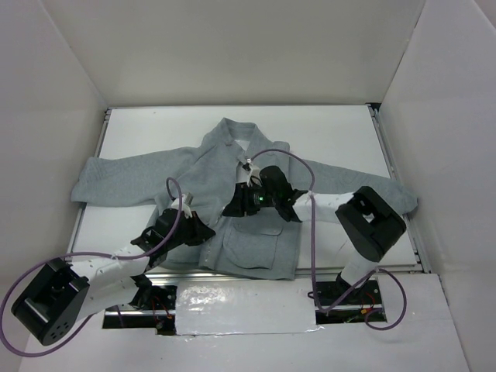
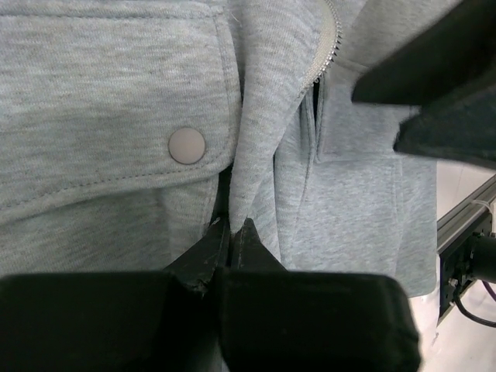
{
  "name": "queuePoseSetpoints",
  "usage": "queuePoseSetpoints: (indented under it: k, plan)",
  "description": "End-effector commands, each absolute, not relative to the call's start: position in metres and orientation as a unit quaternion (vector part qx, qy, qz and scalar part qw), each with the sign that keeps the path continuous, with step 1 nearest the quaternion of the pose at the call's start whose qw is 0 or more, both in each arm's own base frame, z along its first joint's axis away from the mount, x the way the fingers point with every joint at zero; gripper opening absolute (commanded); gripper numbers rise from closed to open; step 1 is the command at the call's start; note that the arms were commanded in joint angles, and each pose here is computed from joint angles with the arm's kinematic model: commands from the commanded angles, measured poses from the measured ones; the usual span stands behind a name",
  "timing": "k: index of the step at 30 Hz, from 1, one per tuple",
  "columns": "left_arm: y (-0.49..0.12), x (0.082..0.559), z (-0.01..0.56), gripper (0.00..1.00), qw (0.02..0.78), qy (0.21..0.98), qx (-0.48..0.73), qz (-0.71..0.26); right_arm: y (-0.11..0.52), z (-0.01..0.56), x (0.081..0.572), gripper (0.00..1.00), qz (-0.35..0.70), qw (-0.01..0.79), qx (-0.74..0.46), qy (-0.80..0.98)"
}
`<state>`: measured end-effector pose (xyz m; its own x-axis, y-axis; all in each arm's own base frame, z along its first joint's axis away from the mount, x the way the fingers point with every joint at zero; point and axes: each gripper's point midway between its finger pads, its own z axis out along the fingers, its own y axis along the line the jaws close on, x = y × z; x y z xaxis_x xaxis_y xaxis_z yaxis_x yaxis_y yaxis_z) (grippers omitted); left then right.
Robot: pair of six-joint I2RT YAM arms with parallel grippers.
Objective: Zip up the jacket
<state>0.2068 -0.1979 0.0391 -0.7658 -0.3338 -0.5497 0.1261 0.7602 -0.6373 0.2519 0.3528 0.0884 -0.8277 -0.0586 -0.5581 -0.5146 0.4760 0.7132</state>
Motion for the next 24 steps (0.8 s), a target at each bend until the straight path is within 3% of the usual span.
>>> queuePoseSetpoints:
  k: [1,3,6,10,17,24]
  plan:
    - [-0.208,0.204,0.047,0.0,0.33,0.872,-0.03,-0.36,0.361,0.119,0.25,0.49,0.504,0.296,-0.118,0.803]
    - [-0.211,0.203,0.049,0.0,0.328,0.87,-0.019,-0.368,0.362,0.119,0.25,0.46,0.504,0.298,-0.108,0.804]
    - [-0.214,0.203,0.051,0.0,0.329,0.867,-0.012,-0.374,0.367,0.106,0.262,0.3,0.48,0.282,-0.088,0.826]
    - [-0.217,0.204,0.056,0.0,0.331,0.863,-0.007,-0.382,0.366,0.093,0.275,0.2,0.459,0.279,-0.042,0.842]
    - [-0.216,0.206,0.06,0.0,0.336,0.864,-0.004,-0.376,0.364,0.089,0.278,0.18,0.459,0.275,-0.006,0.845]
    - [-0.215,0.206,0.063,0.0,0.338,0.862,-0.003,-0.377,0.368,0.084,0.287,0.25,0.446,0.268,0.01,0.854]
